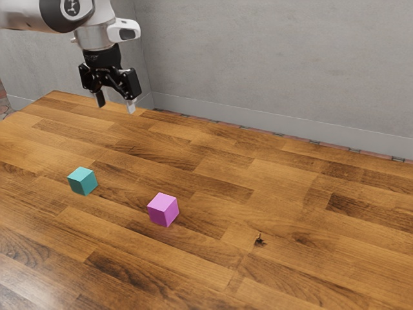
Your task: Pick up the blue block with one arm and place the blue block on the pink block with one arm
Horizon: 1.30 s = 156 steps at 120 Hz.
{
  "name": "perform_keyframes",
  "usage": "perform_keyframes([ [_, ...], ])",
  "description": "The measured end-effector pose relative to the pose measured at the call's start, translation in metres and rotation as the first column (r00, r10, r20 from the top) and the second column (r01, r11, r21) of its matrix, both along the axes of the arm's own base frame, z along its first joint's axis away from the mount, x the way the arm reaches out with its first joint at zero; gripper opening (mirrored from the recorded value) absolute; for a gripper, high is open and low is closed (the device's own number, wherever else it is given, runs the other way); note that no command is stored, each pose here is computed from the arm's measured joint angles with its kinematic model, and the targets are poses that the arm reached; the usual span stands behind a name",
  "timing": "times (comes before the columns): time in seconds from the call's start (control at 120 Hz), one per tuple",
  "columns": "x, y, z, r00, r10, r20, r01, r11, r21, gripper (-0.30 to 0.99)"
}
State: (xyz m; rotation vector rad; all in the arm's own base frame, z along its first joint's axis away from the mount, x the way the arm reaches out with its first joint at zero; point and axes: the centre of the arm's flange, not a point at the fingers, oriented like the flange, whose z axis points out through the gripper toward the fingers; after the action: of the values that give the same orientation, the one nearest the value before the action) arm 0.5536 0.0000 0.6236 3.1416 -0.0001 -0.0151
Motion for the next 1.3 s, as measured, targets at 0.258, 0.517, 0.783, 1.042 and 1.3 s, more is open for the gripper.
perform_keyframes([
  [0.258, 0.016, 0.01, 0.058, 0.999, 0.01, 0.034, -0.009, 1.0, -0.009, 0.69],
  [0.517, -0.064, -0.001, 0.188, 0.977, -0.016, 0.211, 0.016, 1.0, 0.005, 0.69],
  [0.783, -0.046, -0.016, 0.164, 0.989, -0.048, 0.139, 0.04, 0.998, 0.058, 0.69],
  [1.042, -0.025, 0.017, 0.142, 0.994, 0.013, 0.113, -0.023, 0.996, 0.089, 0.69],
  [1.3, -0.007, 0.008, 0.016, 0.996, -0.013, -0.087, 0.023, 0.993, 0.114, 0.69],
])
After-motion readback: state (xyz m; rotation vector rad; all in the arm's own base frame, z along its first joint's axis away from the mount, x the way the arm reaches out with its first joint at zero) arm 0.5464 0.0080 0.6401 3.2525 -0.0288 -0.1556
